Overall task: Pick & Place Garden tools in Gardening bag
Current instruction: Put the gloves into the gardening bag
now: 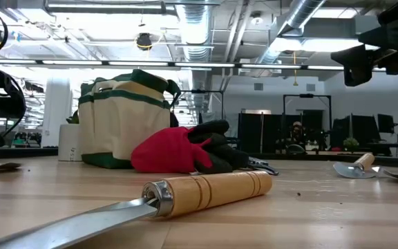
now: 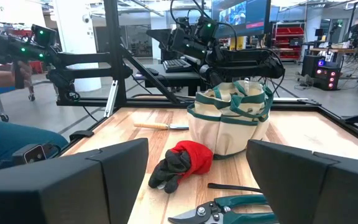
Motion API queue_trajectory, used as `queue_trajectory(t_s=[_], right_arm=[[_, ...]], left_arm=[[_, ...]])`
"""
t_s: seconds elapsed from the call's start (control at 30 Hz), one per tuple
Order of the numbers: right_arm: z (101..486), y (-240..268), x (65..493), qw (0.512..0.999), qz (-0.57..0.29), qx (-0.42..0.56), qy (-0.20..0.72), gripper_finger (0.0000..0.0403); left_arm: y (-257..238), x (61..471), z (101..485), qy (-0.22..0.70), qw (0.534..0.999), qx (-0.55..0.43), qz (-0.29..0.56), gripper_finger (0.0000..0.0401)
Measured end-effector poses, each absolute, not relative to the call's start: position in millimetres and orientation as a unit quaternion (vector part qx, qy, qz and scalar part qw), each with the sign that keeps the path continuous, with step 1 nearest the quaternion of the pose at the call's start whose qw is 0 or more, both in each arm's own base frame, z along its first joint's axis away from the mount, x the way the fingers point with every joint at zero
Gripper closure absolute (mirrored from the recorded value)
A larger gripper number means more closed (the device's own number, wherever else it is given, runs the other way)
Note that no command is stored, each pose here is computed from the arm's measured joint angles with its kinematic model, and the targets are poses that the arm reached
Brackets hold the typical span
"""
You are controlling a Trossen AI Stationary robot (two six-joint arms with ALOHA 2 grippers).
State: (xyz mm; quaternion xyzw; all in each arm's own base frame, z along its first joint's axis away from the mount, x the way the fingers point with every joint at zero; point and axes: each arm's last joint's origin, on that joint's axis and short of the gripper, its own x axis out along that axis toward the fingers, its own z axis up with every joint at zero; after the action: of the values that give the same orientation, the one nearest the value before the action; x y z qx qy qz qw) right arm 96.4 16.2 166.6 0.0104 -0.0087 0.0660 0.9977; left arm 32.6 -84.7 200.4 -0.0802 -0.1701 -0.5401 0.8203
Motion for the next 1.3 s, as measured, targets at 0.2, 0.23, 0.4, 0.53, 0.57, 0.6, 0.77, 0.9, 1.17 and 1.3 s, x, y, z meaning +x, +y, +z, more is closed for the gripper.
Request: queue_trajectory(t_s=[0.2,0.23,0.4,0.53,0.57,0.6,0.77,0.9,1.17,1.3], right_arm=[[166.7,16.2,96.4,0.998,0.066,0.010,-0.009,0.0138],[166.7,16.2,96.4,0.998,0.066,0.010,-0.009,0.0138],[169.8,16.0,96.3,0.997,0.066,0.042,-0.023,0.0138],[175.9,16.9,95.6,0.983,0.078,0.157,-0.046,0.0138],[177.8,16.9,95.4,0.978,0.081,0.183,-0.054,0.0138],[179.9,16.9,95.1,0.975,0.084,0.198,-0.063,0.0138],[192.5,16.1,92.2,0.954,0.101,0.254,-0.124,0.0138],[201.9,15.2,89.0,0.944,0.106,0.260,-0.174,0.0138],[209.1,9.6,85.8,0.932,0.033,0.276,-0.231,0.0138],[208.1,8.0,86.2,0.931,0.005,0.281,-0.232,0.0138]], left_arm=[[-81.3,31.3,208.6,-0.219,0.816,-0.088,-0.528,0.0382],[-79.5,30.7,212.2,-0.245,0.814,-0.085,-0.520,0.0382],[-68.1,26.5,229.3,-0.348,0.797,-0.113,-0.481,0.0382],[-61.6,24.6,236.2,-0.396,0.794,-0.118,-0.446,0.0382],[-60.1,24.1,237.5,-0.404,0.792,-0.124,-0.442,0.0382],[-59.1,23.7,238.6,-0.409,0.789,-0.129,-0.440,0.0382],[-59.0,23.0,239.1,-0.403,0.779,-0.148,-0.457,0.0382],[-58.1,22.4,240.9,-0.413,0.773,-0.157,-0.456,0.0382],[-59.8,23.4,241.5,-0.412,0.776,-0.157,-0.451,0.0382],[-61.1,24.0,241.3,-0.410,0.778,-0.155,-0.450,0.0382]])
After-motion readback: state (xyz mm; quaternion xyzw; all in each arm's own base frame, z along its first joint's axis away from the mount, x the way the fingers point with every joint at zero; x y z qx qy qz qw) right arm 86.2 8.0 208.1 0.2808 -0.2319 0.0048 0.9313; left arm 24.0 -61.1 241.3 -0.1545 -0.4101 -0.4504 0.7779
